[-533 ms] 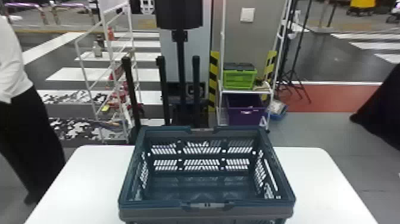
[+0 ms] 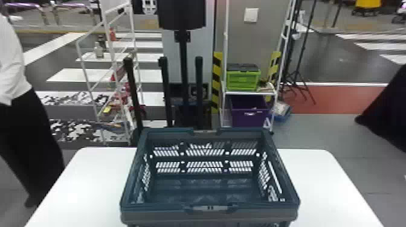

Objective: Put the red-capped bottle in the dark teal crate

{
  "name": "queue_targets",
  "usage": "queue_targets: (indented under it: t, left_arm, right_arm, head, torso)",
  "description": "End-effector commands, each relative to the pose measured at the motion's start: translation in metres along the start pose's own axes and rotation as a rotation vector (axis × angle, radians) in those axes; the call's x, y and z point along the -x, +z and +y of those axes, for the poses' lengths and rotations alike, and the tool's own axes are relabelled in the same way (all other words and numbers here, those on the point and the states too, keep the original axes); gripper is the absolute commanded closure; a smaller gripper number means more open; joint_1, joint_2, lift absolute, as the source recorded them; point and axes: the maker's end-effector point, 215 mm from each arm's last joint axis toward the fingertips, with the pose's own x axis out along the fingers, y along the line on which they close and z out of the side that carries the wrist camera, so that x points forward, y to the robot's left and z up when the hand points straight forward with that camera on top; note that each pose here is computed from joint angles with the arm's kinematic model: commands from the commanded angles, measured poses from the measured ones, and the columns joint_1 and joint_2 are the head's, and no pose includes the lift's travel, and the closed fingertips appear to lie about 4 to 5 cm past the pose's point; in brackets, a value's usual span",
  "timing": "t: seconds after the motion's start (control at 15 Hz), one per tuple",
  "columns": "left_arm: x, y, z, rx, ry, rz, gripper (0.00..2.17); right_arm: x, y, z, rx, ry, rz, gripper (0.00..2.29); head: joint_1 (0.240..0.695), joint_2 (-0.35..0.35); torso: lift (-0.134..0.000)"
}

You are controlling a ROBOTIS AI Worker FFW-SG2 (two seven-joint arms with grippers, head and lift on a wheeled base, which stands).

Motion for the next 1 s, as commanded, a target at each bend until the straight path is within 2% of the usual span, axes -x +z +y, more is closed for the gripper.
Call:
queue_targets:
  t: [0.0,0.13,0.4,0.6,0.73,0.8,0.93]
  left_arm:
    - [-0.001,0.004,0.0,0.002,0.002,-0.006,2.05]
    - [-0.007,0.023,0.008,-0.017,0.01,-0.031,2.05]
    - [-0.044,0.052,0.048,-0.145,0.057,0.081,2.05]
    - [-0.084,0.066,0.087,-0.215,0.102,0.253,2.05]
    - [-0.104,0.088,0.102,-0.244,0.132,0.328,2.05]
    - [-0.112,0.1,0.107,-0.246,0.139,0.363,2.05]
    - [-0.127,0.108,0.102,-0.219,0.097,0.46,2.05]
  right_arm:
    - [0.001,-0.001,0.0,0.0,-0.002,0.001,0.15]
    - [0.002,-0.002,-0.001,-0.002,-0.003,0.004,0.15]
    - [0.002,-0.004,-0.001,0.002,-0.003,0.008,0.15]
    - [0.002,-0.006,0.0,0.002,-0.003,0.019,0.15]
    - [0.002,-0.006,-0.004,0.005,-0.012,0.021,0.15]
    - [0.003,-0.007,-0.006,0.007,-0.016,0.026,0.15]
    - [0.004,-0.007,-0.009,0.005,-0.028,0.027,0.15]
  head:
    - [0.499,0.0]
    - [0.499,0.0]
    - [0.499,0.0]
    - [0.499,0.0]
    - [0.499,0.0]
    - [0.499,0.0]
    - [0.499,0.0]
  torso:
    - [0.0]
    - [0.0]
    - [0.0]
    - [0.0]
    - [0.0]
    - [0.0]
    - [0.0]
